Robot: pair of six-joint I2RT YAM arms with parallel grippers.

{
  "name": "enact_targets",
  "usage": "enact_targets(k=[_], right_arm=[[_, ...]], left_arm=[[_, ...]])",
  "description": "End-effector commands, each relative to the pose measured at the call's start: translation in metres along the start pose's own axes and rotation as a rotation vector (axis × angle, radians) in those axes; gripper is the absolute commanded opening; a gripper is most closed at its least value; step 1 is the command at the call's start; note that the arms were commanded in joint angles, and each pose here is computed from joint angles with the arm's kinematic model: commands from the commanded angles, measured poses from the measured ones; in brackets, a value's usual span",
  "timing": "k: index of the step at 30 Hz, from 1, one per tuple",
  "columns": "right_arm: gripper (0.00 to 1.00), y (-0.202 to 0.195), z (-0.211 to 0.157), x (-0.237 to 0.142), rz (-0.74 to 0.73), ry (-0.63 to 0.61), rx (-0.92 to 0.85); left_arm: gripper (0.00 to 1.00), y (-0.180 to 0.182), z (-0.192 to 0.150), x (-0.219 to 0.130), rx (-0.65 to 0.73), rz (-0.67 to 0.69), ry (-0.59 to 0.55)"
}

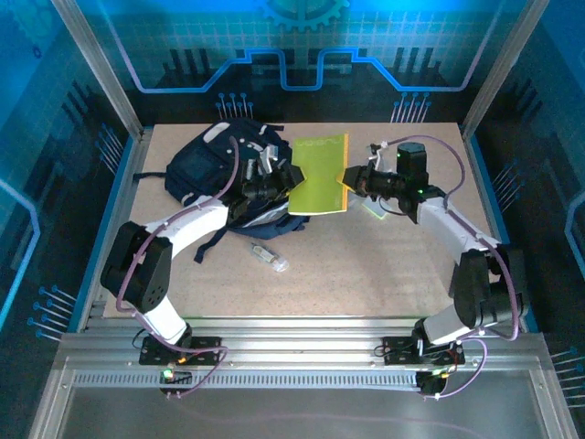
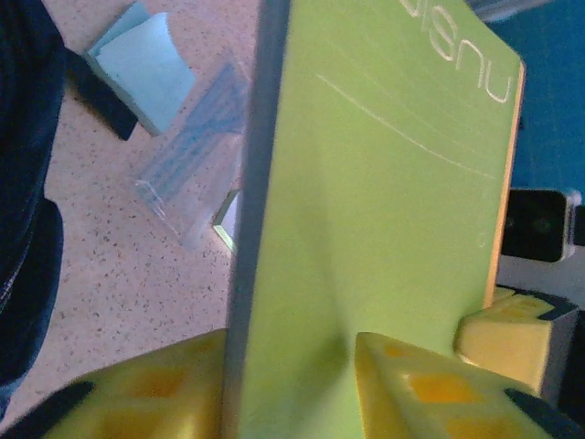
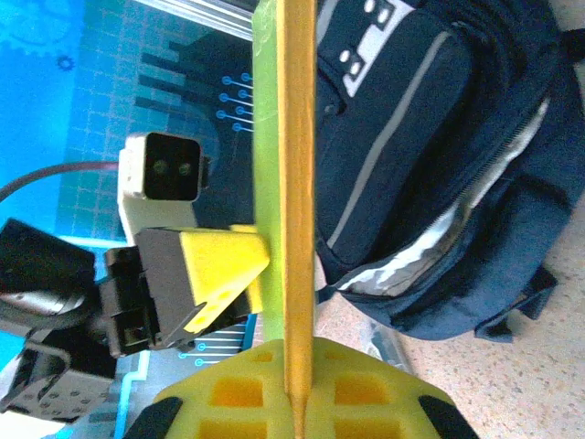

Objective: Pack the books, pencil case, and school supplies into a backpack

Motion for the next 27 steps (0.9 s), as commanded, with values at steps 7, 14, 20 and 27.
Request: enact_targets(k=[7, 14, 20, 27], right_arm=[[0.07, 0.018, 0.018, 0.011, -0.046, 0.027, -0.114], [1.0, 0.003, 0.008, 0.007, -0.246, -0.052, 0.0], [1.0, -0.009, -0.022, 0.018, -0.18, -0.12, 0.171], [1.0, 0.004, -0.04, 0.041, -0.049, -0.166, 0.229]], left_arm=[[0.0, -0.025, -0.003, -0.013, 0.05, -0.035, -0.022], [0.0, -0.019, 0.027, -0.02, 0.052, 0.069, -0.229], [0.0, -0.016, 0.045, -0.023, 0.013, 0.081, -0.355], [0.0, -0.013, 0.045, -0.023, -0.043, 0.049, -0.398]])
Point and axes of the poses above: each hand's point on the last joint's axis, 136 mm out from that joint toward the fingers, its own x axis out along the fingers, its own y axis along the line the jaws close on, z = x × y, the point moved 4 cm from there along -x, back along the fingers, and after that the axes turned 2 degrees about -x, right-handed, at the moved point
